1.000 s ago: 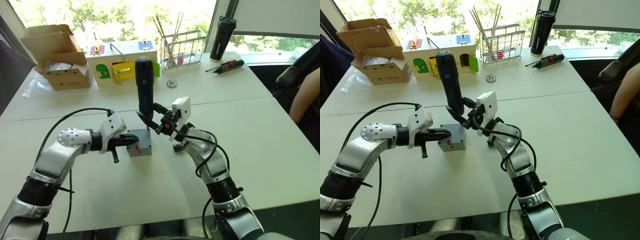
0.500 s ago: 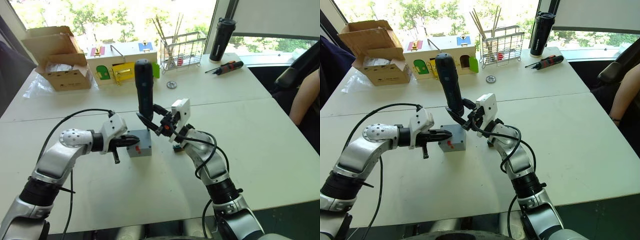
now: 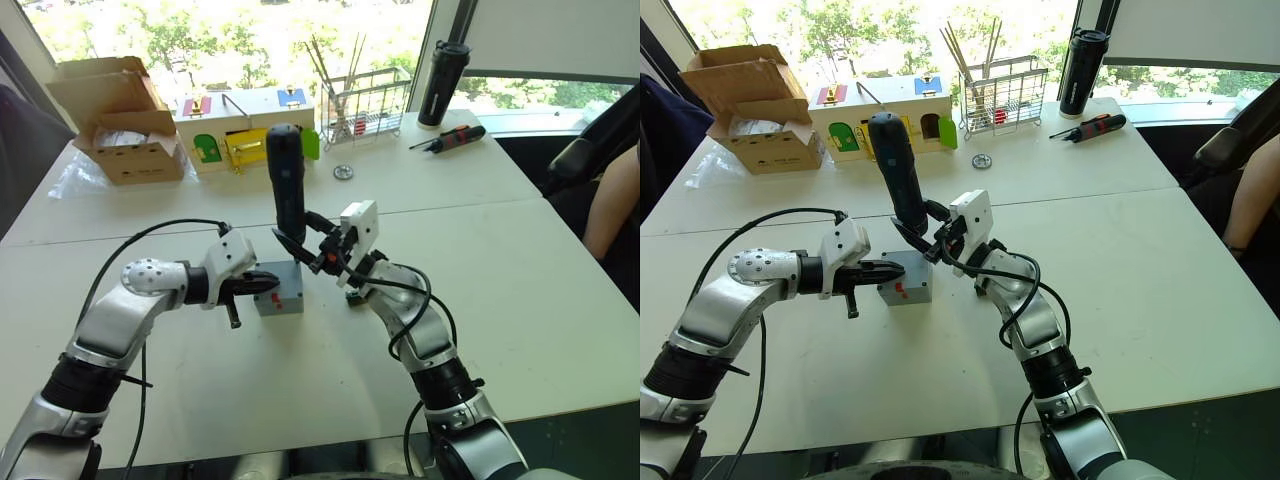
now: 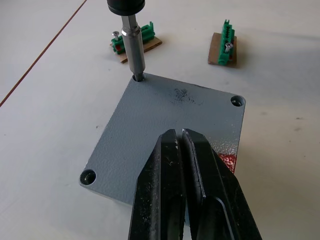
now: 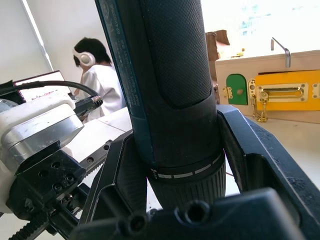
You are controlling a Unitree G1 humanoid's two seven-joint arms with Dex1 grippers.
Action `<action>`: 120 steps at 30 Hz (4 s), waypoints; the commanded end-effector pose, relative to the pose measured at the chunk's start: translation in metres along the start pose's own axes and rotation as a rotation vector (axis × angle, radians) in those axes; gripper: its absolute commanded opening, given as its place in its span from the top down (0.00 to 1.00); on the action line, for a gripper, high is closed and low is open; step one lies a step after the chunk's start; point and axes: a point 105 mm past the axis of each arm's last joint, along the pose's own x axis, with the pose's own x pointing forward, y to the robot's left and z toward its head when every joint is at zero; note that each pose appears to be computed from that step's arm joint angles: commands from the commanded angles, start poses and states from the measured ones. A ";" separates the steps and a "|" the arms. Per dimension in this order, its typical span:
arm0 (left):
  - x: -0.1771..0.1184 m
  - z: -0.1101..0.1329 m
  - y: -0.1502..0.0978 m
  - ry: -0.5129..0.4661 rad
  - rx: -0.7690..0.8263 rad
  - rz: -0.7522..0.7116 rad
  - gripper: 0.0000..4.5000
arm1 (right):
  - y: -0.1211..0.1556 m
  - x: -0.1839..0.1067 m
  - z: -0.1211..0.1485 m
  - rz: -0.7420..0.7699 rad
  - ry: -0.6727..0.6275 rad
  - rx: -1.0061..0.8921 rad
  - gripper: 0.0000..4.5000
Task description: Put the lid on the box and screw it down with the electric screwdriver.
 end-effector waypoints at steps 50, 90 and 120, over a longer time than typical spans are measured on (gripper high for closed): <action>0.011 -0.024 -0.003 0.051 -0.028 -0.027 0.97 | -0.013 -0.014 0.105 -0.080 -0.111 0.001 0.59; 0.017 0.057 -0.066 -0.083 0.243 -0.309 0.97 | -0.135 -0.252 0.008 -0.616 1.050 0.759 0.59; -0.036 0.040 0.040 -0.087 0.021 0.112 0.97 | -0.164 -0.204 0.069 -0.462 0.952 0.068 0.00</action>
